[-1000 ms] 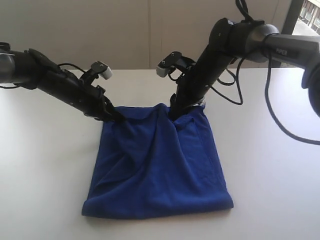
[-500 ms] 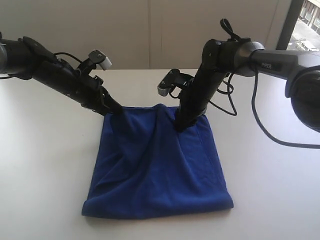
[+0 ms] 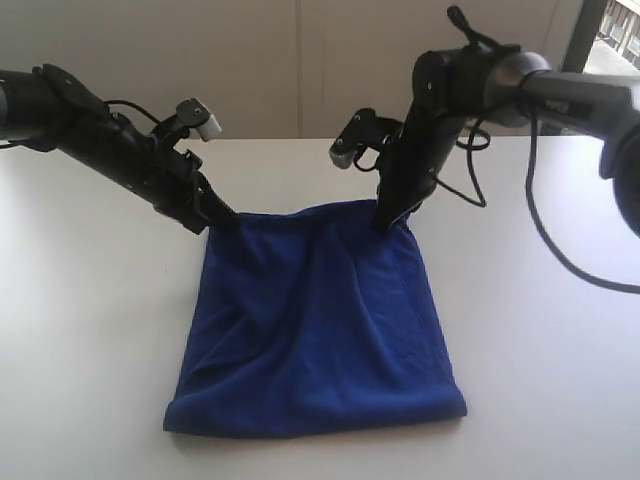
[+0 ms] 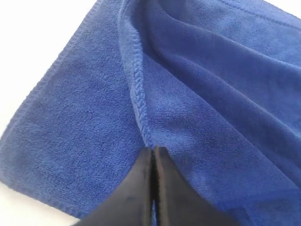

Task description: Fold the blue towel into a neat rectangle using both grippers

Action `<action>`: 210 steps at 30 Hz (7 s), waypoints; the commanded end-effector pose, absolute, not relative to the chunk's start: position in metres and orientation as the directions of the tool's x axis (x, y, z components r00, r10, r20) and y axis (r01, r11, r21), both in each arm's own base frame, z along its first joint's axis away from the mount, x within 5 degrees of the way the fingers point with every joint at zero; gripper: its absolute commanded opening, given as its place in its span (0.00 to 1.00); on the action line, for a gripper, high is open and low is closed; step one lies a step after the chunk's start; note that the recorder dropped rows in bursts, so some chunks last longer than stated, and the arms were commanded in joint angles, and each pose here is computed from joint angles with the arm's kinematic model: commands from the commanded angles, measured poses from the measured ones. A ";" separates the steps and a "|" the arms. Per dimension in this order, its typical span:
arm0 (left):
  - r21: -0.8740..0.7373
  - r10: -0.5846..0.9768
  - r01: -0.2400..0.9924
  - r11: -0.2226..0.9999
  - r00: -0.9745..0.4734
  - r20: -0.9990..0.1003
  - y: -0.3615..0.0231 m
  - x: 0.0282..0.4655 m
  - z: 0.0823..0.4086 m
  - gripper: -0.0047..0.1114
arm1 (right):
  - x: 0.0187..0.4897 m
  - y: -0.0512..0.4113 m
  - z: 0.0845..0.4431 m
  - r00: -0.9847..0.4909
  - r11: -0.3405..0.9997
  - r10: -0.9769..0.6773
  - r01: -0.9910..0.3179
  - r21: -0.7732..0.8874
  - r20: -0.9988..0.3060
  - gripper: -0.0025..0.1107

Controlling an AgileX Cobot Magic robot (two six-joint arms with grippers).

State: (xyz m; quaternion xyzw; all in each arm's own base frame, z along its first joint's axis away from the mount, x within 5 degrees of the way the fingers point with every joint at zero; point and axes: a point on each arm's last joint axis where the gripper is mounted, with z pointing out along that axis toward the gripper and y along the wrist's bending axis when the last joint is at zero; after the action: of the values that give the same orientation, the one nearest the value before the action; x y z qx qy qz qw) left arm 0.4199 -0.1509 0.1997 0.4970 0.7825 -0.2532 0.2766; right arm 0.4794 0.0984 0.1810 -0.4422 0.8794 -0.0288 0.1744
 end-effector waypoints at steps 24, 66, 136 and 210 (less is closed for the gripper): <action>-0.004 0.712 0.953 0.303 -0.229 -0.663 -0.136 0.366 0.308 0.04 | 0.428 0.085 0.323 -0.502 0.624 -0.774 -0.707 -0.332 -0.386 0.02; -0.087 0.778 0.935 0.344 -0.335 -0.532 -0.111 0.291 0.371 0.04 | 0.351 0.097 0.342 -0.516 0.653 -0.744 -0.695 -0.301 -0.423 0.02; 0.007 0.736 0.953 0.301 -0.228 -0.638 -0.100 0.129 0.411 0.04 | 0.143 0.056 0.409 -0.523 0.753 -0.568 -0.642 -0.144 -0.636 0.02; 0.548 0.785 0.659 0.515 -0.106 -0.610 -0.134 0.324 0.260 0.04 | 0.366 0.075 0.253 -0.586 0.731 -0.677 -0.460 -0.505 -0.446 0.02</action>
State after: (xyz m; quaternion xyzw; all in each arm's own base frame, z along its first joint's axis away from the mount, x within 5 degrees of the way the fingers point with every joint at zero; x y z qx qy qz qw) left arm 0.3210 -0.1411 0.2629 0.4896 0.7400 0.0559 0.4578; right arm 0.3612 0.0858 0.2592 -0.3294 0.8680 -0.1483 0.3408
